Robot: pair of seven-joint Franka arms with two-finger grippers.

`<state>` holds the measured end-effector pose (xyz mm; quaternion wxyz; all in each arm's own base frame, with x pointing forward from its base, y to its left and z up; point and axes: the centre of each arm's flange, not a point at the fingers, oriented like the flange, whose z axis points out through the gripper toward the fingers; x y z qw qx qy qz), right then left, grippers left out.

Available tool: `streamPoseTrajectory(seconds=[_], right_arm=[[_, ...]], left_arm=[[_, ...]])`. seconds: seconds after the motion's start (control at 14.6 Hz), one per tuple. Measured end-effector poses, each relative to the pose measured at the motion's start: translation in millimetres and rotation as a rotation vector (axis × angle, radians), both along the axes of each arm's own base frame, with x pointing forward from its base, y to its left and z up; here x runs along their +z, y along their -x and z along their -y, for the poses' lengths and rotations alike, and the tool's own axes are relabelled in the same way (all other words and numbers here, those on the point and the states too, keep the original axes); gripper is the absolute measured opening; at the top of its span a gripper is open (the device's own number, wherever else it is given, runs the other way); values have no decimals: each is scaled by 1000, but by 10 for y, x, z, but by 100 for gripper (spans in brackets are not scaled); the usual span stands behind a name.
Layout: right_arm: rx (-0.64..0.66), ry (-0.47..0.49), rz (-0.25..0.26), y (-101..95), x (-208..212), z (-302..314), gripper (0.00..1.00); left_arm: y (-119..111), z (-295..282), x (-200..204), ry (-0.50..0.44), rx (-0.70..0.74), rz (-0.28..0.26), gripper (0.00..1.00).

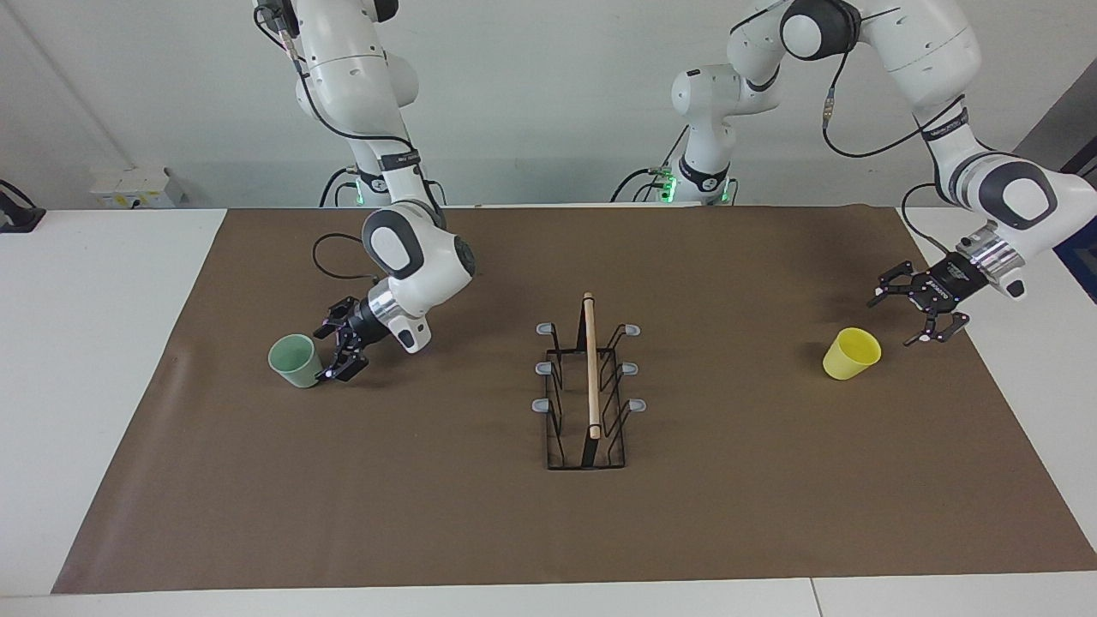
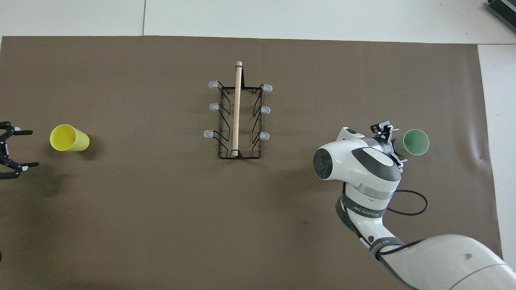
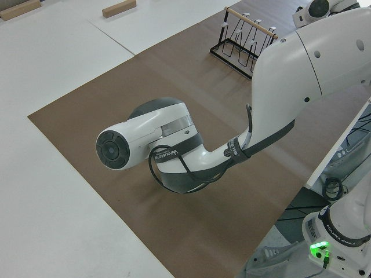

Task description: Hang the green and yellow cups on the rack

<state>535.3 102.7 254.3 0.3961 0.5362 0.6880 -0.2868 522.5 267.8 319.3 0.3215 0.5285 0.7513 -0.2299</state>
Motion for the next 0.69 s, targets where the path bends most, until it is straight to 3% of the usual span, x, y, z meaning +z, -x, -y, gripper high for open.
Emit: streamPoseTrajectory(seconds=[0.34,0.69], right_arm=[[19,-9,-5,-9,-68,185,100],[18,-14,-2,-36,-77,311,100]], left_arm=[[105,-36,-157,55,65,-2,100],[43,-46,-522,97,123,27,100]])
